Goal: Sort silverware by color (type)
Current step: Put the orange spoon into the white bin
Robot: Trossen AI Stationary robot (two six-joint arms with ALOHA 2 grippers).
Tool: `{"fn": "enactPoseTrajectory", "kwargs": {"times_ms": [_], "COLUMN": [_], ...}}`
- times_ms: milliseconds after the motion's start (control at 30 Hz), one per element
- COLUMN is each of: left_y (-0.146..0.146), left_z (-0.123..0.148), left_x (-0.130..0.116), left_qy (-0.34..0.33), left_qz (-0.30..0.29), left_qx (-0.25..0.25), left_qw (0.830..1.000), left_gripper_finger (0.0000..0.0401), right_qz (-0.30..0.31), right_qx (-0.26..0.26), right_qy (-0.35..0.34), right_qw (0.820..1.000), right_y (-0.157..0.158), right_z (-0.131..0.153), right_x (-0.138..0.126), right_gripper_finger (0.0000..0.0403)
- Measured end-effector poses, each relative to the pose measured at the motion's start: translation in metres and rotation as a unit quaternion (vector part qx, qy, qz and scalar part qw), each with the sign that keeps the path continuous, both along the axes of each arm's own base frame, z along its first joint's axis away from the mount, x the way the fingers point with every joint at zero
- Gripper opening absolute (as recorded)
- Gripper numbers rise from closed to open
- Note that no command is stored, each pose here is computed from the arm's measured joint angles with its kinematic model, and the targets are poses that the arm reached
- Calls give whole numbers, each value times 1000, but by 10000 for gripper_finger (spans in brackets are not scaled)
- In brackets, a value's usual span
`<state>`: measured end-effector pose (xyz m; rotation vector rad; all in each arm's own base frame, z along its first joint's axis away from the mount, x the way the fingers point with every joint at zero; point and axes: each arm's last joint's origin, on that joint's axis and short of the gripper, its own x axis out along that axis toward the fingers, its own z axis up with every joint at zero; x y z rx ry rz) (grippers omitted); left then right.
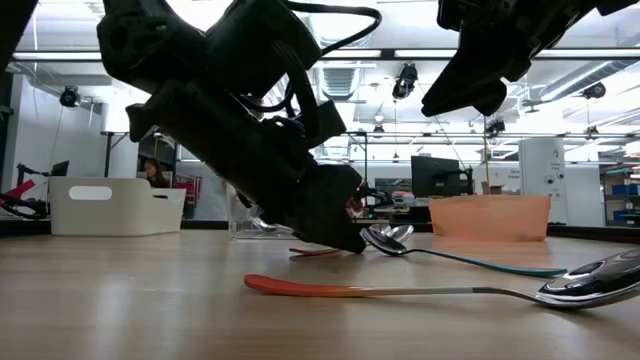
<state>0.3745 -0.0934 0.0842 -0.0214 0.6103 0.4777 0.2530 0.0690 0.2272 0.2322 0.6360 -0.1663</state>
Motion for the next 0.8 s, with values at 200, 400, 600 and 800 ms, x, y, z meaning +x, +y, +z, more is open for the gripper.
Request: {"fn": "enactPoseTrajectory", "kwargs": {"times_ms": [200,400,600,800], "left_y": [1,1,1,0], "left_z": [-2,-12,-11,-12], "left_x": [1,5,6,6], "left_qy": [-5,-28,-28,-25], "left_qz": [2,7,3,-2], "left_qx": [0,-7,-14,-18], "left_qw": [1000,1000,1000,1000], "left_gripper_finger": [201,201,183,131], "right_qz": [0,0,-1,-1], "right_qx": [1,1,2,2], "right_qy": [-3,-4,-4,-4], "right_qw": [1000,1000,1000,1000], "right_y": [0,0,0,0], "right_z": [1,1,1,1], "right_x": [0,0,0,0], "right_gripper_finger": [84,84,84,84]}}
